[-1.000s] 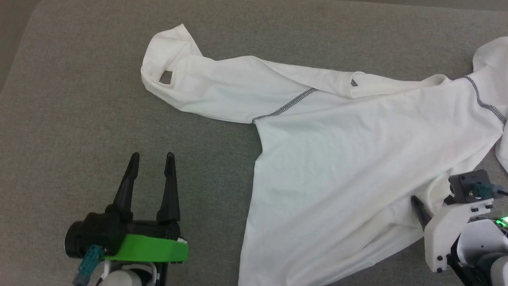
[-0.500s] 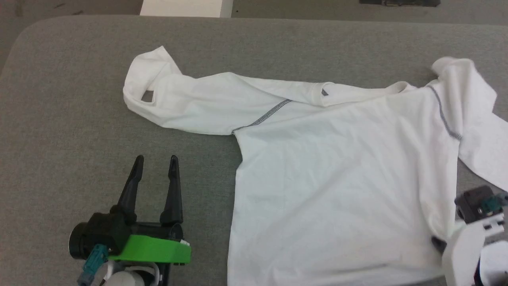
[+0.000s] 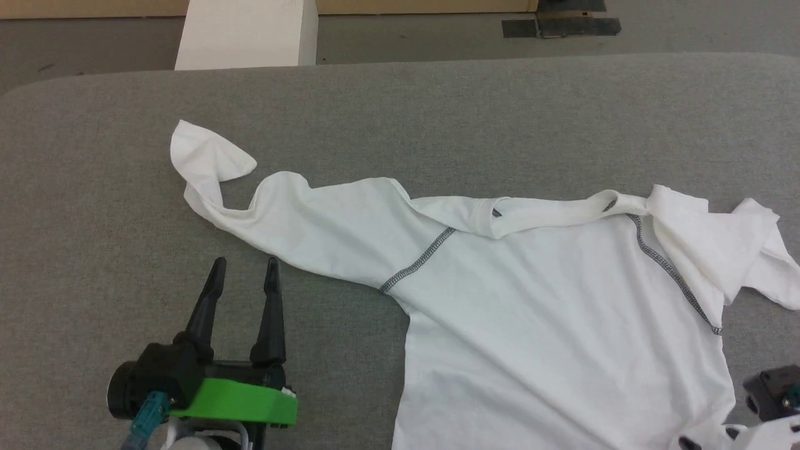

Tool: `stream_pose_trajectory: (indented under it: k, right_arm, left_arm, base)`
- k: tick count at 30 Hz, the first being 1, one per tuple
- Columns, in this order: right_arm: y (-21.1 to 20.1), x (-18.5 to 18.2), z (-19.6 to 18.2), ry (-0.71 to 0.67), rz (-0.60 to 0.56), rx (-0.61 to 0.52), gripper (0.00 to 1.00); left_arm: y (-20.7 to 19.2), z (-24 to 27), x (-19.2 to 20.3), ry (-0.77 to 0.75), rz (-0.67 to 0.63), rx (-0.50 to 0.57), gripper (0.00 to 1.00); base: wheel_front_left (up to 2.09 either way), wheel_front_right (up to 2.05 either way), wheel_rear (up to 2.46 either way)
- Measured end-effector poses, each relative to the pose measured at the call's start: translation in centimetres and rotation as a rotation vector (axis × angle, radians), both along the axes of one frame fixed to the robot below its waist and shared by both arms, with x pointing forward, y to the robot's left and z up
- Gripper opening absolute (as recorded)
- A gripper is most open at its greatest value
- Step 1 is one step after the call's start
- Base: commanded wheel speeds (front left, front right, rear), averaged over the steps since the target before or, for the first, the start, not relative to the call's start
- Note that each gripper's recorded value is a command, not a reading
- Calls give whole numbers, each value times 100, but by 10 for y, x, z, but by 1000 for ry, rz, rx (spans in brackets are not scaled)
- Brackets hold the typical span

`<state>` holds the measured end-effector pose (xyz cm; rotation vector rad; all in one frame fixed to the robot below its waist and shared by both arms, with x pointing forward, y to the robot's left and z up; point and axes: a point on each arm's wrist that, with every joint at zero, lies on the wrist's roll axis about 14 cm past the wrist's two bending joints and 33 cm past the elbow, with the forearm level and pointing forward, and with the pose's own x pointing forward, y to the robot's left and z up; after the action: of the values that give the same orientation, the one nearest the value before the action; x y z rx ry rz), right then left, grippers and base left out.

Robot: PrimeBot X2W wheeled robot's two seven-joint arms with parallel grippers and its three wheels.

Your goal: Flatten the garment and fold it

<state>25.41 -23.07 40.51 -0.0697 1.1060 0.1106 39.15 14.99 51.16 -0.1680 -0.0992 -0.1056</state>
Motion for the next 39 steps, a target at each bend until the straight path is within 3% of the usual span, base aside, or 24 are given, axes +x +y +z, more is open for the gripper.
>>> stream_pose_trajectory:
  k: [3,7,10,14,18,25,34,39]
  right_arm:
    - [6,42,29,-234,-3,21,100]
    - [-1,94,97,-646,-53,8,100]
    - [-6,108,136,-892,-97,-25,100]
    - [-9,107,161,-1086,-163,-48,100]
    - [-18,101,147,-1098,-209,-32,100]
    - [-24,104,119,-1050,-258,12,100]
    - [-14,126,93,-986,-250,48,100]
    - [-13,131,74,-921,-247,44,100]
  left_arm:
    - [0,4,-1,-6,-6,7,100]
    - [-1,7,-6,-9,-17,16,100]
    - [-3,12,-7,-25,-29,22,100]
    - [-8,15,-6,-28,-47,38,100]
    - [-19,13,0,-14,-125,112,100]
    - [-61,16,41,-20,-367,352,100]
    - [-95,-52,77,193,-621,641,100]
    - [-97,-75,98,249,-688,721,100]
  base:
    - [0,0,0]
    - [0,0,0]
    - [0,0,0]
    - [0,0,0]
    - [0,0,0]
    - [0,0,0]
    - [0,0,0]
    - [0,0,0]
